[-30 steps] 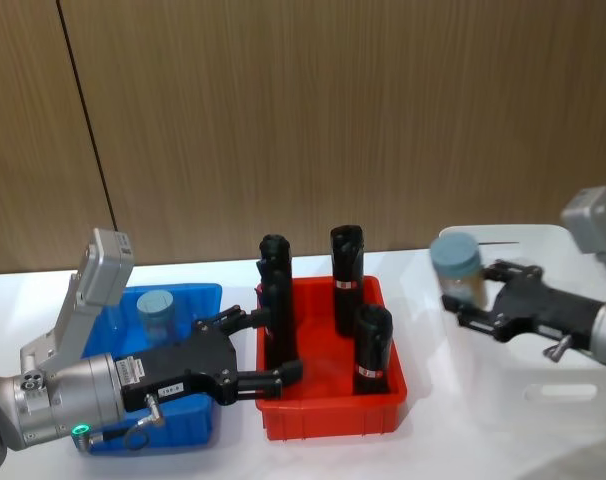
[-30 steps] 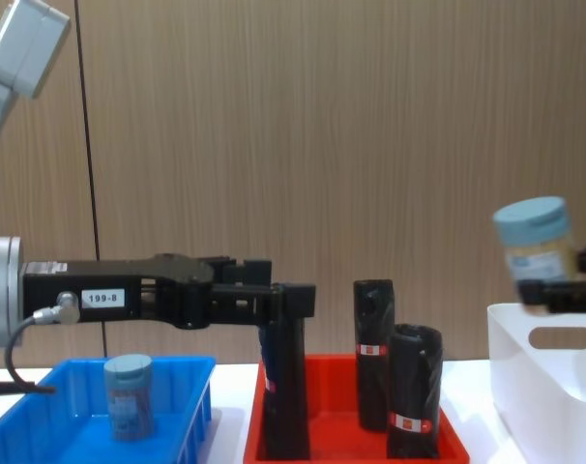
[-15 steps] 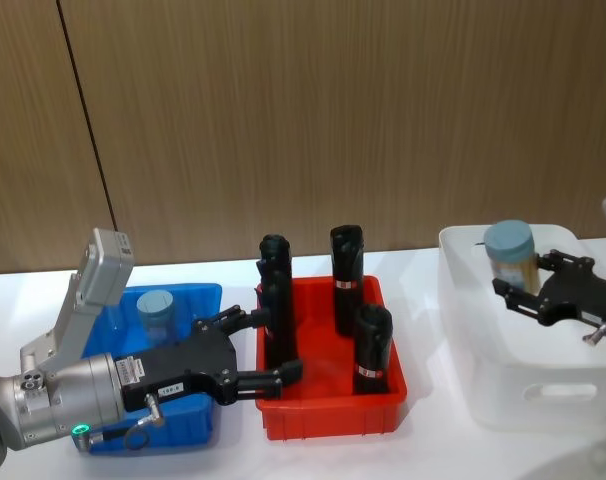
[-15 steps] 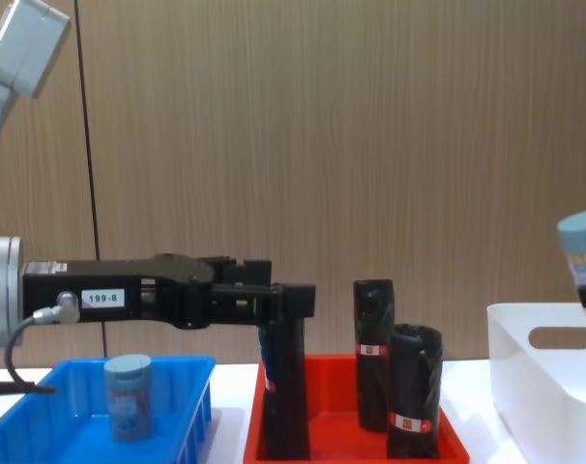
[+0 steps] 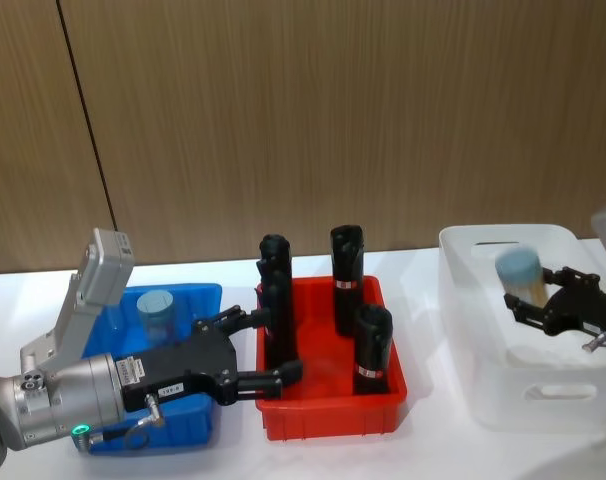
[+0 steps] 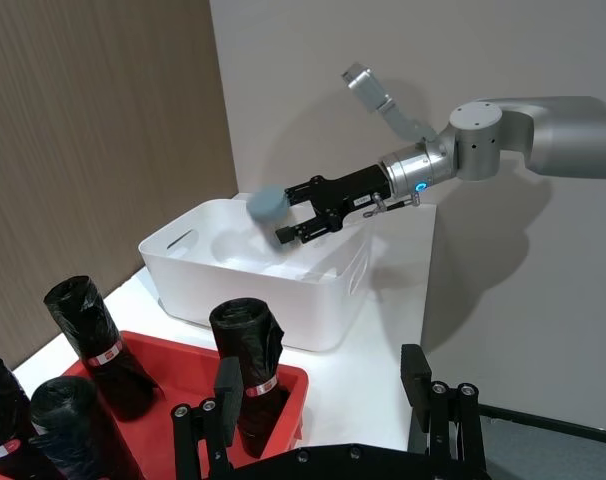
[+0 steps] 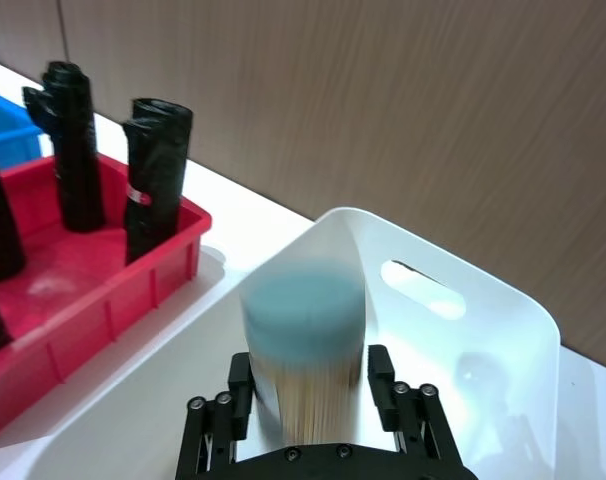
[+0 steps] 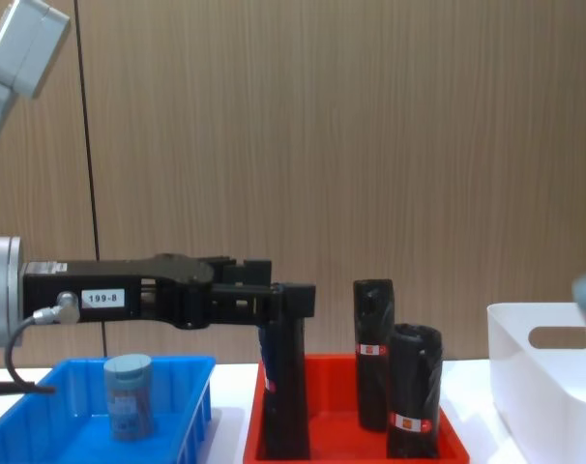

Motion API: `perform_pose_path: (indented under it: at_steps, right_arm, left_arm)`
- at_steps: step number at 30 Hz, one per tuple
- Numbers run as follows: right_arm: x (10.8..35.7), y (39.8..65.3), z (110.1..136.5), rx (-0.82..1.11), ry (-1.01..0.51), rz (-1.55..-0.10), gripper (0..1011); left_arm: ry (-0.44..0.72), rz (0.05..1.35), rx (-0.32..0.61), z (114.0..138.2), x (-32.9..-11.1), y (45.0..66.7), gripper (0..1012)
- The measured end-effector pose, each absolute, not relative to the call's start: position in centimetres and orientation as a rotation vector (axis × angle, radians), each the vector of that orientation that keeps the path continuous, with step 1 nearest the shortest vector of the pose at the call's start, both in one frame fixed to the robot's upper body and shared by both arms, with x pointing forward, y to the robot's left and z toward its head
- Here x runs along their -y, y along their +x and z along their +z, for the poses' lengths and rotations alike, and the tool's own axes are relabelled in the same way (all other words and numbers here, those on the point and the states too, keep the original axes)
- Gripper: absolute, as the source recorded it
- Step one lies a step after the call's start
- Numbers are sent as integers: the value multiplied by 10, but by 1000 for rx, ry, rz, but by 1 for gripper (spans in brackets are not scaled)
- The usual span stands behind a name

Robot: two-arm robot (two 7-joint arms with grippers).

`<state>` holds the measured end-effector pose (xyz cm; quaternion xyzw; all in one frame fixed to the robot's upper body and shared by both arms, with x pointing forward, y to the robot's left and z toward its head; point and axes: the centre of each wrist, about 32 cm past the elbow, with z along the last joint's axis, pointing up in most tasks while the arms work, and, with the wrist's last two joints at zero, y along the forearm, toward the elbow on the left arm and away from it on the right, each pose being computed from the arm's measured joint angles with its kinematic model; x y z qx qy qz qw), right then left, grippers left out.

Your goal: Pick the cotton swabs from the blue box and place them into the white box.

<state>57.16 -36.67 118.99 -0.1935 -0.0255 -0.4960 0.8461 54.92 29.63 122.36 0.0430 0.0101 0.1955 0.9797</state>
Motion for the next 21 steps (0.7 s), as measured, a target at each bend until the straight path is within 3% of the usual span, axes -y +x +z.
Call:
perform_pose_path:
  at_steps: [11, 21]
  right_arm:
    - [367, 577, 1182, 39, -430, -1074, 996]
    - [357, 572, 1180, 51, -409, -1079, 1002]
  left_arm:
    - [87, 394, -20, 1224, -296, 549, 1004]
    - [92, 422, -12, 1222, -292, 547, 1004]
